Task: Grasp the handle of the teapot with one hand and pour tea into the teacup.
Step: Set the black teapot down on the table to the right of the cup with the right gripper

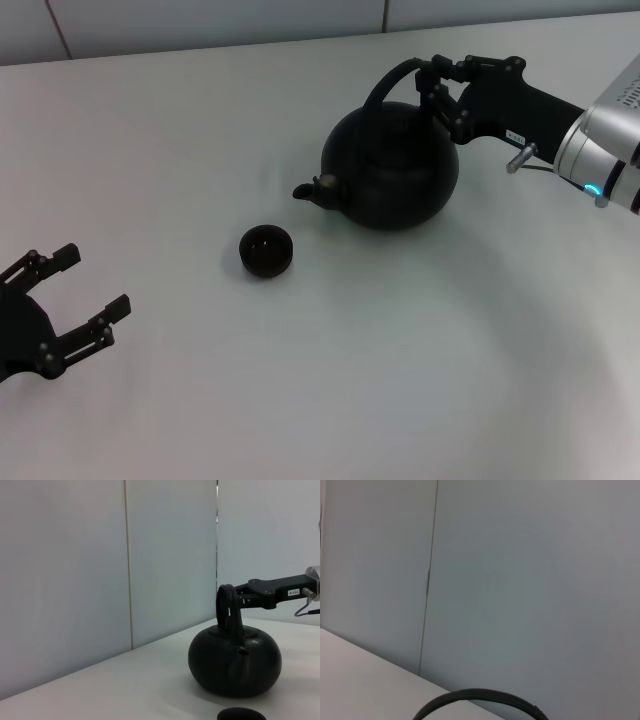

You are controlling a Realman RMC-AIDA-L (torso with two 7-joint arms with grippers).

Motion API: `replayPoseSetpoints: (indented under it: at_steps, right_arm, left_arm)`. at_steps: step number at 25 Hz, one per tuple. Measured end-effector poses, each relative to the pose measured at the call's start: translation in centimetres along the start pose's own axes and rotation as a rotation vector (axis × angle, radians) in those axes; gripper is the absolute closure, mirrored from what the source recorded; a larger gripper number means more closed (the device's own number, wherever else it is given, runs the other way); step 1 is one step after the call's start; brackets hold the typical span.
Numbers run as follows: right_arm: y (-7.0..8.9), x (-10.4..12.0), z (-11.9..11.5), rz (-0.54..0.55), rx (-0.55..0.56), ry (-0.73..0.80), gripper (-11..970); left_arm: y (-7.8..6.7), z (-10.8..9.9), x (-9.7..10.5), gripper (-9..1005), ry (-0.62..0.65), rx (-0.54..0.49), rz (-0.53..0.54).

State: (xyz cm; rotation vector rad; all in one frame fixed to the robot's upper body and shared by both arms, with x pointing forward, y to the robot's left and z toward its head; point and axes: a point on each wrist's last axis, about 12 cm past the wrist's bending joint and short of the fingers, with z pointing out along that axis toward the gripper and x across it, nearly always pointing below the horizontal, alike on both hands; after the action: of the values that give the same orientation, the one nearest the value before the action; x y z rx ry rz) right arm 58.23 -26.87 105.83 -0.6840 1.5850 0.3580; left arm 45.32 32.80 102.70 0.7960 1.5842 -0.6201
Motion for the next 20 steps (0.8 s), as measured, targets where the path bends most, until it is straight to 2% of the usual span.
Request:
replayPoseSetpoints:
  at_steps: [1, 9, 12, 14, 18, 19, 20]
  right_arm:
    - [0.0, 0.0, 0.0, 0.002, 0.0, 0.0, 795]
    - [-0.2, 0.1, -0.6, 0.039, 0.015, -0.016, 583]
    - [-0.2, 0.0, -1.0, 0.059, 0.018, -0.036, 447]
    - [-0.4, 0.0, -1.8, 0.079, 0.038, -0.073, 356]
    - [-0.6, 0.1, -3.0, 0.094, 0.061, -0.104, 258]
    - [-0.4, 0.3, -4.2, 0.114, 0.066, -0.143, 233]
    - [-0.4, 0.3, -4.2, 0.114, 0.066, -0.143, 233]
  left_arm:
    - [0.0, 0.0, 0.0, 163, 0.0, -0.001, -0.001]
    - [-0.1, -0.3, 0.1, 163, -0.006, -0.009, -0.005]
    - [-0.1, -0.3, 0.1, 163, -0.006, -0.009, -0.006]
    - [-0.2, -0.3, 0.1, 163, -0.007, -0.008, -0.006]
    - [-0.2, -0.4, 0.0, 163, -0.011, -0.004, -0.005]
    - [-0.2, -0.3, -0.1, 163, -0.019, 0.003, -0.003]
    - [-0.2, -0.3, -0.1, 163, -0.019, 0.003, -0.003]
